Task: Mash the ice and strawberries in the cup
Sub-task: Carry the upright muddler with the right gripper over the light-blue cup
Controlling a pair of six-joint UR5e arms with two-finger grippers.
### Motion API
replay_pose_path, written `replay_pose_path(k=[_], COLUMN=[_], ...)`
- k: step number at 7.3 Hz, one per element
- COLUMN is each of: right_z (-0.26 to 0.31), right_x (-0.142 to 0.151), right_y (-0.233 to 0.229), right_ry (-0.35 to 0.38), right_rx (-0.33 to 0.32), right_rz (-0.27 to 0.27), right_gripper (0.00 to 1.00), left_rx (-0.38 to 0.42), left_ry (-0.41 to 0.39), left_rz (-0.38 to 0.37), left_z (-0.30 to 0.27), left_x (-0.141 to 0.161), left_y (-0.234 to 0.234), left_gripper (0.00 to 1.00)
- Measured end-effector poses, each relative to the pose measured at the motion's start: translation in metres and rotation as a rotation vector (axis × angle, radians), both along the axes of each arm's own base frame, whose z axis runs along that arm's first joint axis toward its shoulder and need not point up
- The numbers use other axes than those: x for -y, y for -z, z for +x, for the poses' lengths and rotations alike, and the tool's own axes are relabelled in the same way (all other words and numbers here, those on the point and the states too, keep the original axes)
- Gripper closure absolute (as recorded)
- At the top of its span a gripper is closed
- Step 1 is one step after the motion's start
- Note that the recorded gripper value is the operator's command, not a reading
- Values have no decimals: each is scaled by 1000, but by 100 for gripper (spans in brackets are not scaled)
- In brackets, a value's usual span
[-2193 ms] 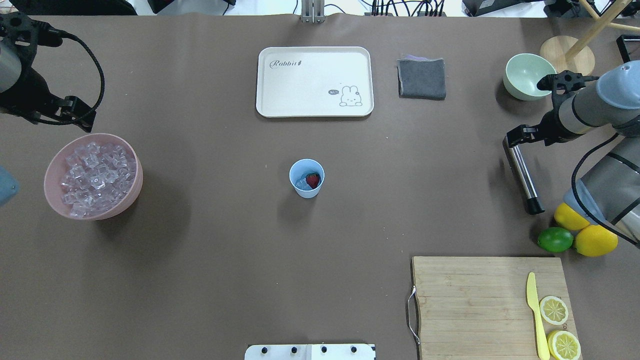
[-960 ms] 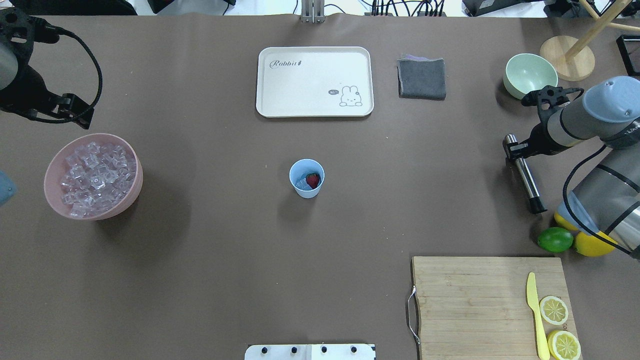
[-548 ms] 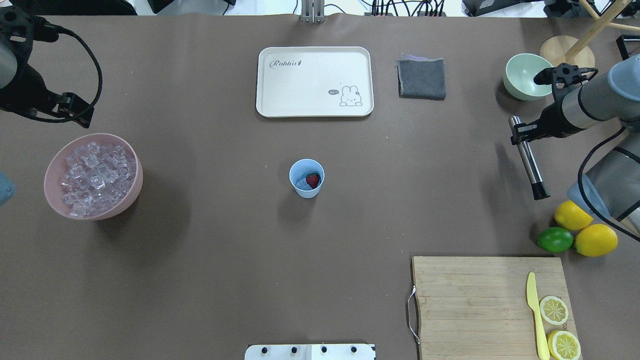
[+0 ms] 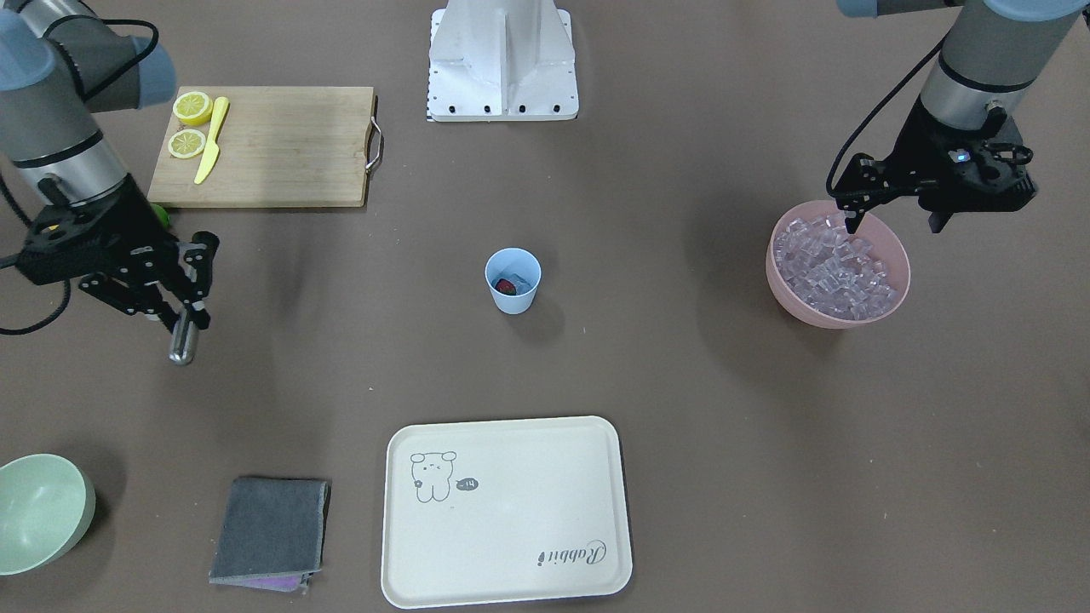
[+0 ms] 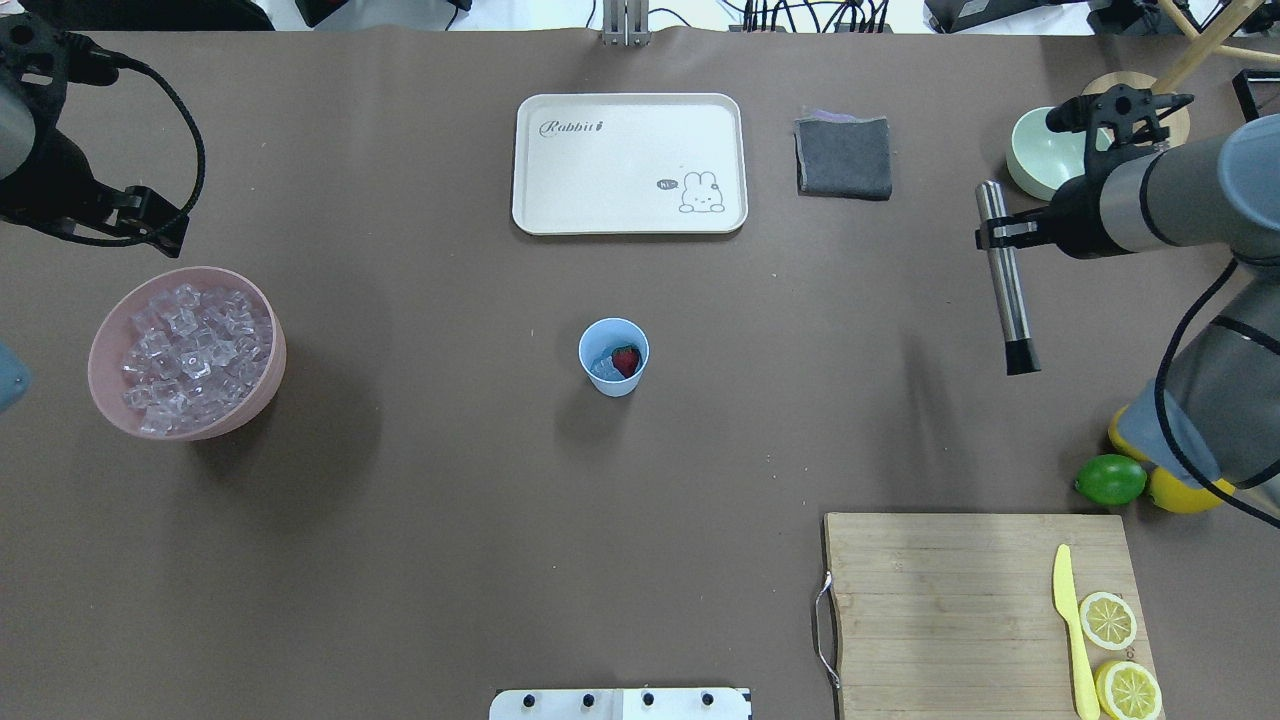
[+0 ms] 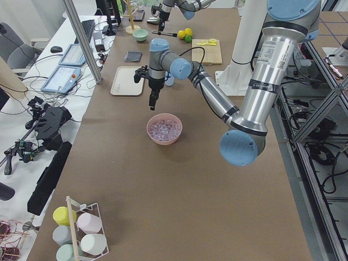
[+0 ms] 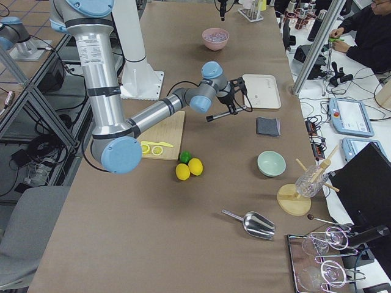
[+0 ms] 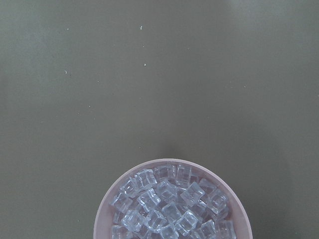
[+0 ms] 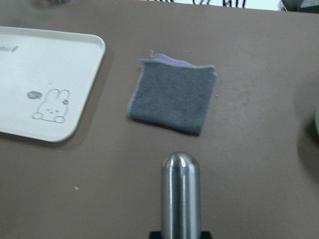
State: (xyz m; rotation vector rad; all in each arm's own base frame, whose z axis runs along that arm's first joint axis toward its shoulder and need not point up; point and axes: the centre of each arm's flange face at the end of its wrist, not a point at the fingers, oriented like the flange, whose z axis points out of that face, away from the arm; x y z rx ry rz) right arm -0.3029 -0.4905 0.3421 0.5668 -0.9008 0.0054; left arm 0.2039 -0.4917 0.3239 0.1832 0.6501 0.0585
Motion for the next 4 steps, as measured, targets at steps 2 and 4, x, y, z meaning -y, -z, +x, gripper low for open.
replay_pose_path(k=[2, 4], right_z=[-64, -101], right_x=[-22, -44], right_y=[71, 126], right_ry=[-70, -127], right_rx=[84, 163], right_rz=[79, 136], right_gripper=[100, 100], left_rx=[6, 11], left_ry=[-9, -10], left_rz=[1, -2], left_z=[3, 1], left_x=[1, 0], left_y=[-3, -6], left_gripper=[2, 2])
